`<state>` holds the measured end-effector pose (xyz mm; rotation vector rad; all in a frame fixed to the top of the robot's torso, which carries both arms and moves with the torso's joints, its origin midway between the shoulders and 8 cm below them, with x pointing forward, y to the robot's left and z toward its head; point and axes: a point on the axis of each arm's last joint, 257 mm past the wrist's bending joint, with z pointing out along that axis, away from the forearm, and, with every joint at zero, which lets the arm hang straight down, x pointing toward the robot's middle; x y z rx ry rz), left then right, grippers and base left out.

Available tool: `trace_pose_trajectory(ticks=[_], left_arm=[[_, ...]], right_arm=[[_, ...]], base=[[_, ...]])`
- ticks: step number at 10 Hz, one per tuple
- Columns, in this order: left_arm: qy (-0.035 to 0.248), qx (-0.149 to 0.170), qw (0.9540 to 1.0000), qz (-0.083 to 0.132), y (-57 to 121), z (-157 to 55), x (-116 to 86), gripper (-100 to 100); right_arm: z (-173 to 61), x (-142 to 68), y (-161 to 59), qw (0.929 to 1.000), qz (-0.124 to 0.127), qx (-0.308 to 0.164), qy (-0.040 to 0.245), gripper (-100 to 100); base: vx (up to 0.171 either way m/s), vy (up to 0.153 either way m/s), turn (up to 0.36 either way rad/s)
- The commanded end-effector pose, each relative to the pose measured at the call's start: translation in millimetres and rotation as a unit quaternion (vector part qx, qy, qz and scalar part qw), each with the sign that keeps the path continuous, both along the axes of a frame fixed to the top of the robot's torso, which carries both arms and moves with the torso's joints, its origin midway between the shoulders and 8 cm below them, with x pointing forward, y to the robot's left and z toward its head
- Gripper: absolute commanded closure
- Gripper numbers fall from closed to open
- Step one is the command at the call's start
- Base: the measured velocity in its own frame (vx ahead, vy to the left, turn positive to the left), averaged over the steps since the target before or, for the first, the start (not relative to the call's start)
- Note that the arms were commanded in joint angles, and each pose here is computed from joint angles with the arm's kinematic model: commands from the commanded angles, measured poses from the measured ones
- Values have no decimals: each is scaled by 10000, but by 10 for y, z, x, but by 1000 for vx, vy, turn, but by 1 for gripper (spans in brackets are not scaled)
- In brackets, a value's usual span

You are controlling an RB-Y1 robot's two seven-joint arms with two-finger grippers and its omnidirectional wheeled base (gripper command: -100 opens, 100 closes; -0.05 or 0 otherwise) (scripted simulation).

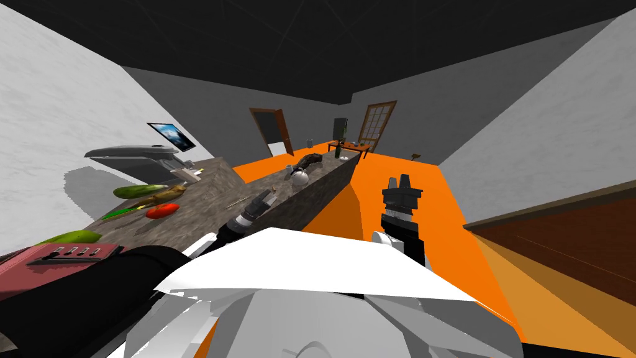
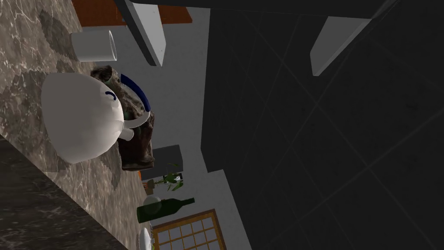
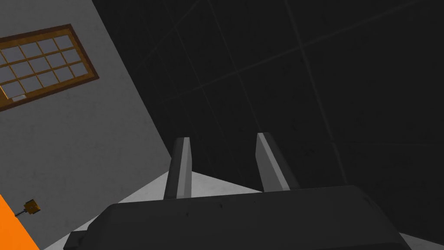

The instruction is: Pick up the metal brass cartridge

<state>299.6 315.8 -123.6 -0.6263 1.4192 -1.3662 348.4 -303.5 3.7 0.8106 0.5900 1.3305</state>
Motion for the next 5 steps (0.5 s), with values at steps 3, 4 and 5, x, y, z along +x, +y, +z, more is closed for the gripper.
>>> trace_pose_trajectory(ticks=[3, 4, 5], left_arm=[[487, 16, 9986, -226, 104, -142, -104, -100], [760, 123, 9966, -285, 181, -255, -175, -100], [823, 48, 9961, -326, 176, -256, -173, -100]], right_arm=[[0, 0, 0, 10000, 0, 0, 0, 0], [-1, 0, -1, 10000, -1, 0, 1, 0], [0, 0, 0, 10000, 0, 0, 0, 0]], base=[[-36, 1, -171], [-25, 5, -244], [-18, 11, -119]])
